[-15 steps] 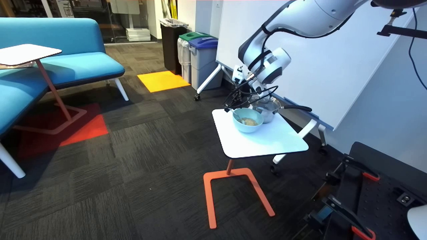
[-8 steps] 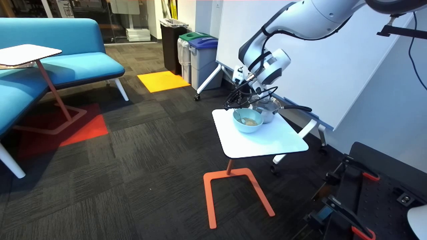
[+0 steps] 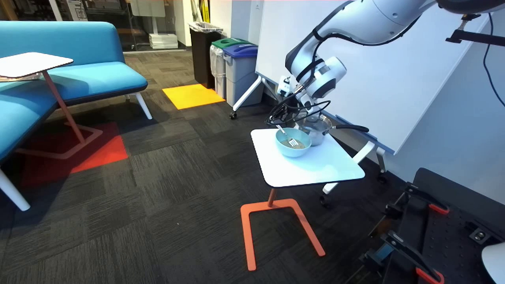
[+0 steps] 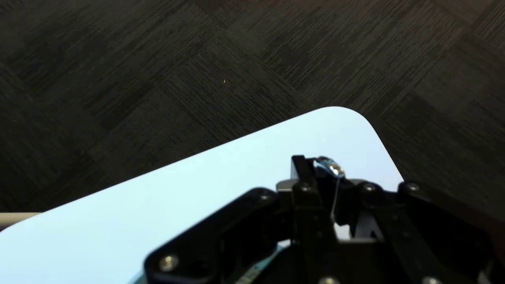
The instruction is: Bring the bowl closer to the fork, then place the fork in the bowl, and finally take the fork out of the bowl.
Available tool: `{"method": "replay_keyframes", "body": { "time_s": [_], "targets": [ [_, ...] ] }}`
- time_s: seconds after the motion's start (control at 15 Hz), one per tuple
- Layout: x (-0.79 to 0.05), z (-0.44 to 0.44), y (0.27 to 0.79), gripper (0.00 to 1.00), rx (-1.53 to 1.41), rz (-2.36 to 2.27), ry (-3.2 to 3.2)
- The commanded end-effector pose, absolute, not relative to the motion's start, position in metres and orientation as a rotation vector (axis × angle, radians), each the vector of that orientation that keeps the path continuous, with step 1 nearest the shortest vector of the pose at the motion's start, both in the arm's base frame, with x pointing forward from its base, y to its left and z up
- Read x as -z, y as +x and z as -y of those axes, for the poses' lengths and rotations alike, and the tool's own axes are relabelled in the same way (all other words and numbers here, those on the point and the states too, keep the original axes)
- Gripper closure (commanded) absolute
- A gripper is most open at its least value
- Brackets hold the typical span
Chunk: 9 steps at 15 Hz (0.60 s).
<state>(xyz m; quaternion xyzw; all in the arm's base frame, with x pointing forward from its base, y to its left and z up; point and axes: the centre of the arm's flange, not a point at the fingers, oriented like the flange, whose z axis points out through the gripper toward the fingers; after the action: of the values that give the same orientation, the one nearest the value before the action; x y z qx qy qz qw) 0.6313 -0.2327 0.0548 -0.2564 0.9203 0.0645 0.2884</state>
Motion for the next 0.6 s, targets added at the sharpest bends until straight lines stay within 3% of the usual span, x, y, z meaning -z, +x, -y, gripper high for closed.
{"method": "replay_keyframes", "body": {
  "time_s": [0.0,0.53],
  "targets": [
    [-0.083,0.235,0.618,0.99,-0.199,-2.376,-0.653],
    [-0.124,0.237,0.605,0.99,-0.097,-2.188,-0.671]
  ]
}}
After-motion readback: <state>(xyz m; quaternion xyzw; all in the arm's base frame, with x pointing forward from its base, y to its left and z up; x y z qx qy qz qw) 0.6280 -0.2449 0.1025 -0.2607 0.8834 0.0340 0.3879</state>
